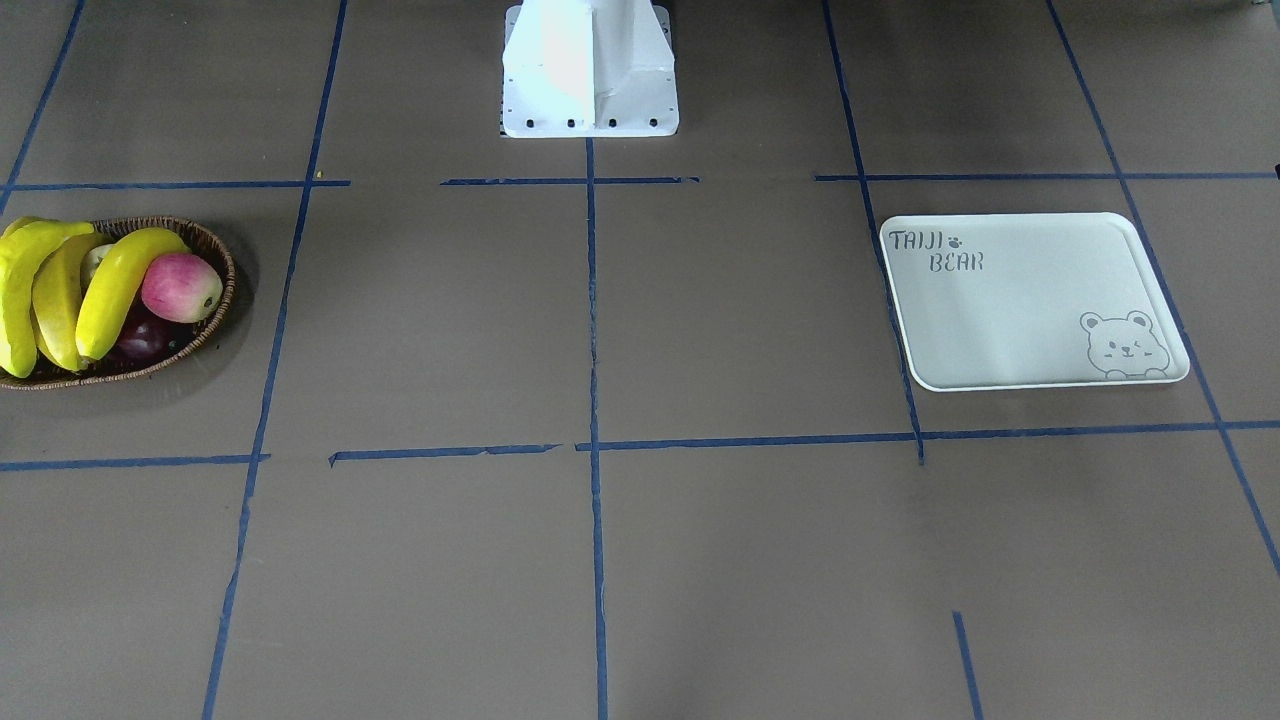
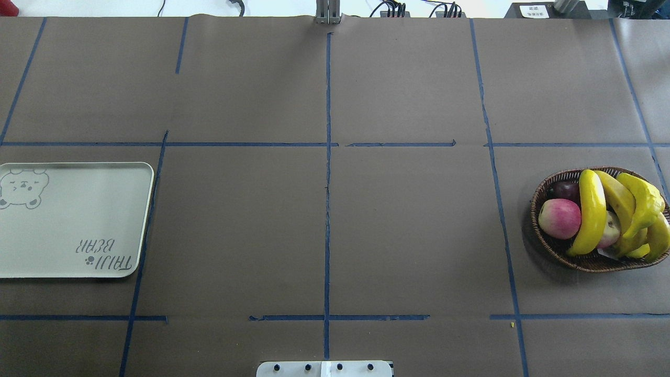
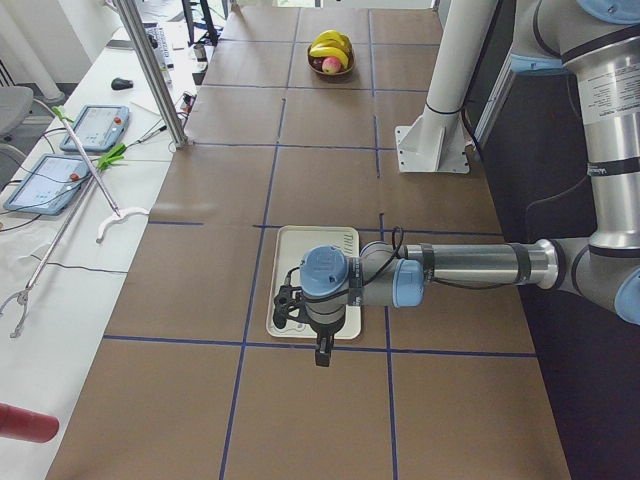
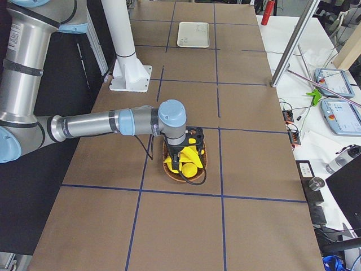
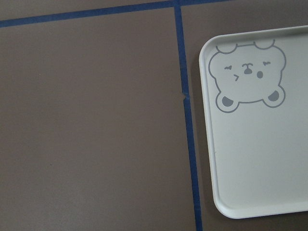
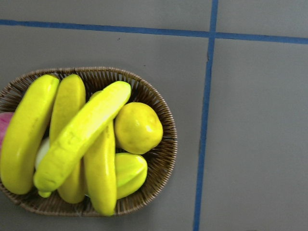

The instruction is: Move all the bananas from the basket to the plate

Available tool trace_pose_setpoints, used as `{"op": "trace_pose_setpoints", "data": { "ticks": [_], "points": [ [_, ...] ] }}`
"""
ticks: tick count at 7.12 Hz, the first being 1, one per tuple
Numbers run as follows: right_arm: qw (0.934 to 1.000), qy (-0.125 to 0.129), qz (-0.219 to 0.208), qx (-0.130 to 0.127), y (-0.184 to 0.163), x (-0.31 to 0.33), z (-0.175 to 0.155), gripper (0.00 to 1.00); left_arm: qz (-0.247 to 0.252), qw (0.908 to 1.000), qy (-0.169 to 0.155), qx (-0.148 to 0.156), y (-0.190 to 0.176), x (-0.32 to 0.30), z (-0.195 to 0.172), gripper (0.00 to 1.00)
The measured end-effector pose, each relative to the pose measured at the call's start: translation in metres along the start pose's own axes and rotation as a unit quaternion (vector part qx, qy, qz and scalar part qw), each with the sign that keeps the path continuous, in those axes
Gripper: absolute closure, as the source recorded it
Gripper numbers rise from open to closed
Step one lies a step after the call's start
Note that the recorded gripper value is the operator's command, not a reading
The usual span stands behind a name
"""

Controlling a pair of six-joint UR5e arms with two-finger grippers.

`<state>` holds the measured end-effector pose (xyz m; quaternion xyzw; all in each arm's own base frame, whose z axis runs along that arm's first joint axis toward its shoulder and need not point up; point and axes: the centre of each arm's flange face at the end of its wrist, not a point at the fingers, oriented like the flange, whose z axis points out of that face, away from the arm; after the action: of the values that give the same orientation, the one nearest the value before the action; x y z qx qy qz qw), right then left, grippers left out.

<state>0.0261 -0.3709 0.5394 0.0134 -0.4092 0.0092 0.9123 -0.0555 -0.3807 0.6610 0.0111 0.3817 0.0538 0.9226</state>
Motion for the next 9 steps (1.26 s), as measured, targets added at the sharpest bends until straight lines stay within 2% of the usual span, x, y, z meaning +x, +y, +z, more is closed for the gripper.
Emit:
{"op": "trace_pose_setpoints", "data": {
  "ticks": [2, 4, 6, 9],
  "points": [
    [0.9974, -0.002, 0.071, 0.01, 0.002, -0.042, 0.019, 0.08, -0.001, 1.0, 0.0, -0.001, 0.0, -0.001, 0.001, 0.0],
    [0.993, 0.003, 0.115, 0.027, 0.01, -0.054, 0.058, 0.13, -0.001, 1.0, 0.0, -0.001, 0.0, -0.001, 0.001, 0.0],
    [0.9908, 0.024, 0.13, 0.03, 0.013, -0.068, 0.09, 0.15, -0.002, 1.0, 0.0, -0.002, 0.001, -0.002, 0.002, 0.0],
    [0.991, 0.034, 0.127, 0.027, 0.009, -0.08, 0.108, 0.18, -0.004, 1.0, 0.0, -0.004, 0.001, -0.004, 0.004, 0.0]
  ]
}}
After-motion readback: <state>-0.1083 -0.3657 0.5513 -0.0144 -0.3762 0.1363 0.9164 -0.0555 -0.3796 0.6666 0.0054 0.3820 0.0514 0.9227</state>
